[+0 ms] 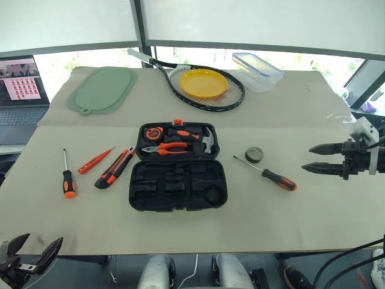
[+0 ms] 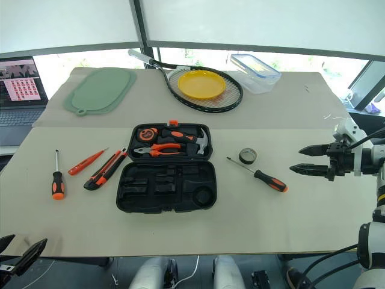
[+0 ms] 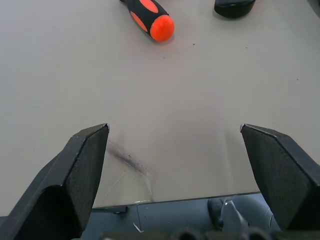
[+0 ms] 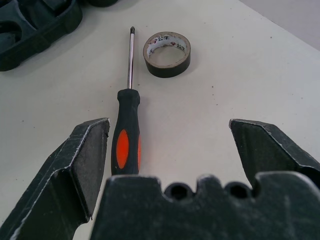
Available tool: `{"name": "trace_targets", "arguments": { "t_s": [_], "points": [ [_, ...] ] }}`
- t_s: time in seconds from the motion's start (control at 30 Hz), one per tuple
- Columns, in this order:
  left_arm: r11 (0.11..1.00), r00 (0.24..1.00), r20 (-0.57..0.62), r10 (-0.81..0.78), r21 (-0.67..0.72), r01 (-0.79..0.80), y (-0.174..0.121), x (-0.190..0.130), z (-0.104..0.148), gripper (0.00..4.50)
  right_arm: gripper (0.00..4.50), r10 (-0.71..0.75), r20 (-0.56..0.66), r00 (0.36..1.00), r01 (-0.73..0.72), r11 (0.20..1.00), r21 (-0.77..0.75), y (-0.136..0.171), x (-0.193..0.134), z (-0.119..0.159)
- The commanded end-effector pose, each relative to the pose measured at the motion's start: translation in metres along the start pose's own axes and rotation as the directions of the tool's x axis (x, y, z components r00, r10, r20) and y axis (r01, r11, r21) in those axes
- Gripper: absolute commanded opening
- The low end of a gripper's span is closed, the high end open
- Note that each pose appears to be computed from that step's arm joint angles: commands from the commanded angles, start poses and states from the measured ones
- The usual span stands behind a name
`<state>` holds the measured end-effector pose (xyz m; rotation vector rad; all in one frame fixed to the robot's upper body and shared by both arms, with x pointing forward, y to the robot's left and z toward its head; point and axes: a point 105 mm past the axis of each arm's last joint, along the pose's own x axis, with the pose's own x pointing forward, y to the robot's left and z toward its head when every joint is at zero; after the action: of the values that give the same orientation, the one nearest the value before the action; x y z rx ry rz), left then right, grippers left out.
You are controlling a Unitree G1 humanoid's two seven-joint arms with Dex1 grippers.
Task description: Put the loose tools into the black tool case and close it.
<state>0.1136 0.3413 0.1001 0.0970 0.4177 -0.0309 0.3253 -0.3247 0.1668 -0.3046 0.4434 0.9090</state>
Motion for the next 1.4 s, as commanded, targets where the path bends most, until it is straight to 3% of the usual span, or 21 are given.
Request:
{"name": "trace_targets", "arguments": {
  "t_s": [0.03, 0.17, 0.3, 0.5, 0.63, 1.07, 1.17, 1.4],
  "points": [
    [1.0, 1.0, 0.002, 0.003, 0.018, -0.003, -0.005, 0.006, 0.011, 4.5, 4.46, 0.004, 0.046, 0.999, 0.0, 0.997, -0.08, 0.0, -0.01, 0.017],
    [0.995, 0.996, -0.014, 0.091, 0.038, -0.09, 0.002, 0.028, 0.037, 4.5, 4.46, -0.039, 0.104, 0.994, 0.057, 0.982, -0.18, -0.004, 0.0, 0.041],
    [0.992, 0.996, 0.007, 0.092, -0.086, -0.091, 0.002, 0.049, 0.07, 4.5, 4.46, 0.129, 0.195, 0.972, -0.078, 0.965, -0.252, 0.028, 0.02, 0.078],
    [0.975, 0.988, -0.081, 0.132, -0.167, -0.144, 0.012, 0.079, 0.088, 4.5, 4.46, 0.324, 0.267, 0.907, -0.21, 0.901, -0.38, 0.085, 0.042, 0.119],
    [0.954, 0.97, -0.156, 0.188, -0.204, -0.218, 0.026, 0.099, 0.09, 4.5, 4.46, 0.438, 0.296, 0.849, -0.283, 0.85, -0.444, 0.124, 0.048, 0.142],
    [0.94, 0.946, -0.292, 0.139, -0.262, -0.219, 0.024, 0.146, 0.066, 4.5, 4.46, 0.585, 0.361, 0.727, -0.352, 0.767, -0.536, 0.187, 0.052, 0.186],
    [0.936, 0.938, -0.32, 0.135, -0.268, -0.227, 0.025, 0.149, 0.057, 3.84, 4.5, 0.591, 0.361, 0.721, -0.351, 0.761, -0.546, 0.195, 0.055, 0.187],
    [0.904, 0.923, -0.329, 0.197, -0.303, -0.301, 0.038, 0.149, 0.049, 1.4, 4.5, 0.557, 0.385, 0.736, -0.32, 0.787, -0.528, 0.191, 0.05, 0.185]
  ]
}}
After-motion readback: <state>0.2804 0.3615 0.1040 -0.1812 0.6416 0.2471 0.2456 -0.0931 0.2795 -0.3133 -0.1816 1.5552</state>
